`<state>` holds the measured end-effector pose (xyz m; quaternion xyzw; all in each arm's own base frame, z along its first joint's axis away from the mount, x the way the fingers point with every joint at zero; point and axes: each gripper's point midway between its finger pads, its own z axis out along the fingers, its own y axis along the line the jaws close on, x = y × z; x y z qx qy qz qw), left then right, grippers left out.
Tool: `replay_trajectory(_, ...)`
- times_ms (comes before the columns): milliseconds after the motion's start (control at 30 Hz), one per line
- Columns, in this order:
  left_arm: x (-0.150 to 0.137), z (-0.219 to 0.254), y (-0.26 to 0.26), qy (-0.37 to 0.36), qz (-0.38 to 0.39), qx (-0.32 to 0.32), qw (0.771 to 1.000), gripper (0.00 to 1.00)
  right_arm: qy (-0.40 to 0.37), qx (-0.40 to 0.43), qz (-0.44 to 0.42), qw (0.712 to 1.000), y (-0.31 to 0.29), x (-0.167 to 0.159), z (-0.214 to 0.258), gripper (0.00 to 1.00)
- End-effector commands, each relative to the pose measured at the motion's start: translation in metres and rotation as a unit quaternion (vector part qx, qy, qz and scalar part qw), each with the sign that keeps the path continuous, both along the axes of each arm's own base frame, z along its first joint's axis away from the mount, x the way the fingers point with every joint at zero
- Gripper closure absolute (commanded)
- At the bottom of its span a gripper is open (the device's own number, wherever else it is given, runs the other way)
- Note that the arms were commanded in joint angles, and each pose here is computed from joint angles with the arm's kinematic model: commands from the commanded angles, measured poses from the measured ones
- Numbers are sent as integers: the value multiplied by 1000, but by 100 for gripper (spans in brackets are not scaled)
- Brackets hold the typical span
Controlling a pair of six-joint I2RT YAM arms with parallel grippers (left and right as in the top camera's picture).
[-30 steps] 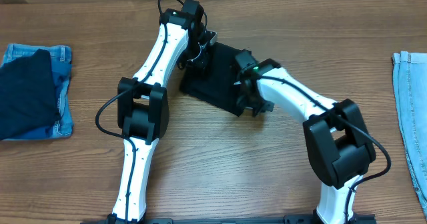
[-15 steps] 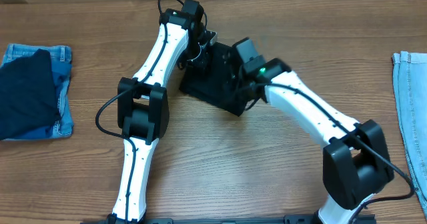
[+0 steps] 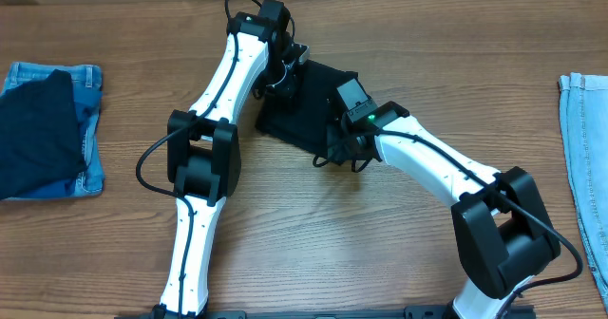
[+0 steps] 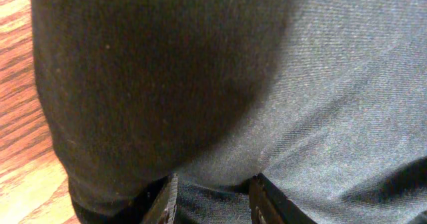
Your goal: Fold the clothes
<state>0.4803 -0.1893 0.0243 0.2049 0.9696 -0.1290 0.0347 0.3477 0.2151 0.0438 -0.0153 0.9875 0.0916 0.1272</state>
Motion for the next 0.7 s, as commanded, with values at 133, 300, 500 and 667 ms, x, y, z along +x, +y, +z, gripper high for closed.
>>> replay_trajectory(133,1,-19,11,12,0,17,1000,61,-18,23,28,999,24,-2,6,59)
replay_trajectory(300,1,-19,11,12,0,17,1000,61,-29,12,21,999,21,3,3,65)
replay_trajectory(500,-1,-19,12,16,0,18,1000,61,-5,-3,20,1000,19,1,-21,89)
replay_trajectory(667,-2,-19,12,17,0,19,1000,61,-4,-62,-55,997,-36,8,-11,96)
